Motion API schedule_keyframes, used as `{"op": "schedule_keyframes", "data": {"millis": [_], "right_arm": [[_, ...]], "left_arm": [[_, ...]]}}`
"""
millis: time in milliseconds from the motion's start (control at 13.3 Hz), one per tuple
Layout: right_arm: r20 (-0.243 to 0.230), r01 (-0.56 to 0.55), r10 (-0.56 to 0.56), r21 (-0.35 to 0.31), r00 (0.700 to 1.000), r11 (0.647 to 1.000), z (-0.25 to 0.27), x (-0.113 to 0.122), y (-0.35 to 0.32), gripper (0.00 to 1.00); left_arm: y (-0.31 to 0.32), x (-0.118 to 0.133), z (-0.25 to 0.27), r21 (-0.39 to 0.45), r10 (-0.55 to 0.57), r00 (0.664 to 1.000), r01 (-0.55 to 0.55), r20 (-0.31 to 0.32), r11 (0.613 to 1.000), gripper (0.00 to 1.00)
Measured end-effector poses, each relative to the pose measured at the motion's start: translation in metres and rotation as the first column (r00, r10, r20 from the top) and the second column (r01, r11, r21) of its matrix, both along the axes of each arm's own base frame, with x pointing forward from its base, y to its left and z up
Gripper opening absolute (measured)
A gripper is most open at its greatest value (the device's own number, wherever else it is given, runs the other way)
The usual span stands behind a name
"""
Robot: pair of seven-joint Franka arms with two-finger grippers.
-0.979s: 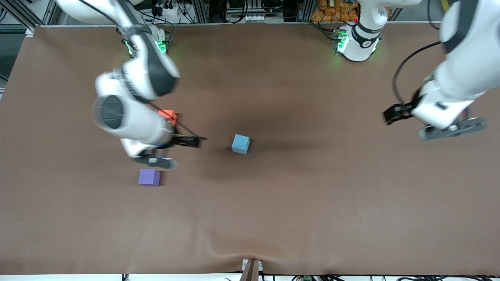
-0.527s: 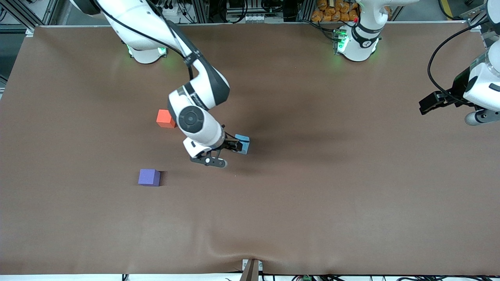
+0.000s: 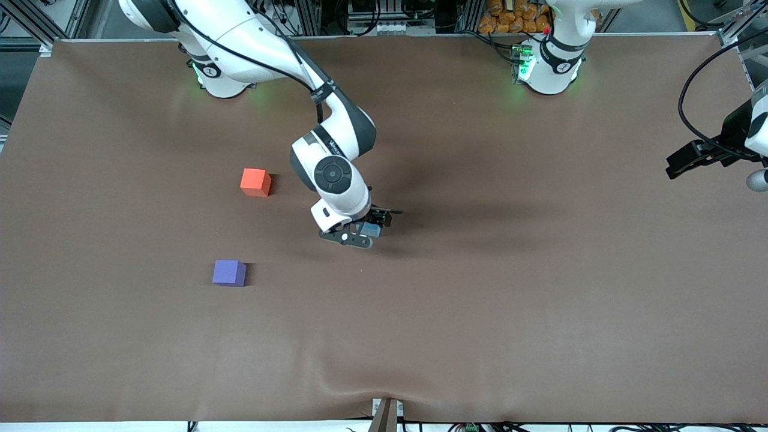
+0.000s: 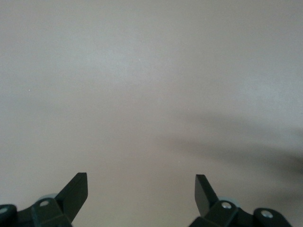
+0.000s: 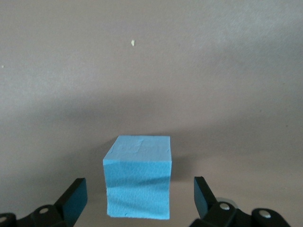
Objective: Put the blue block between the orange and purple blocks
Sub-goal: 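Grasp the light-blue cube with the right gripper while the left gripper withdraws, then carry the cube with the right gripper between the orange and purple cubes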
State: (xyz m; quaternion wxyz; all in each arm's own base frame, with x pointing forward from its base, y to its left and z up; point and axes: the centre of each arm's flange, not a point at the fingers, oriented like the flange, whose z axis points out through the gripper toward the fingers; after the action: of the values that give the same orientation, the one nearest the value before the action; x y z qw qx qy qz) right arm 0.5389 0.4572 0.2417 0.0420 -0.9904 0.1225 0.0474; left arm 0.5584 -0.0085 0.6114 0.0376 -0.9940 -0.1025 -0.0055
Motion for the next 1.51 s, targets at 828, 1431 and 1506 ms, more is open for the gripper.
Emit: {"op": "schedule_keyframes", "data": {"millis": [828, 1431, 1506], "right_arm": [[0.023, 0.018, -0.017, -0.051, 1.000, 0.999, -0.019, 0.007, -0.006, 0.56], [-0.143, -0.121, 0.111, -0.065, 0.984, 0.991, 0.139, 0.080, -0.244, 0.52], [-0.129, -0.146, 0.140, -0.046, 0.982, 0.988, 0.132, 0.079, -0.275, 0.52]], "left_arm": [[0.006, -0.002, 0.002, -0.004, -0.036, 0.999, 0.036, -0.006, 0.999, 1.00], [0.009, -0.002, 0.002, -0.005, -0.038, 0.999, 0.038, -0.011, 0.999, 1.00], [0.008, -0.002, 0.002, -0.005, -0.038, 0.999, 0.038, -0.011, 0.999, 1.00]]}}
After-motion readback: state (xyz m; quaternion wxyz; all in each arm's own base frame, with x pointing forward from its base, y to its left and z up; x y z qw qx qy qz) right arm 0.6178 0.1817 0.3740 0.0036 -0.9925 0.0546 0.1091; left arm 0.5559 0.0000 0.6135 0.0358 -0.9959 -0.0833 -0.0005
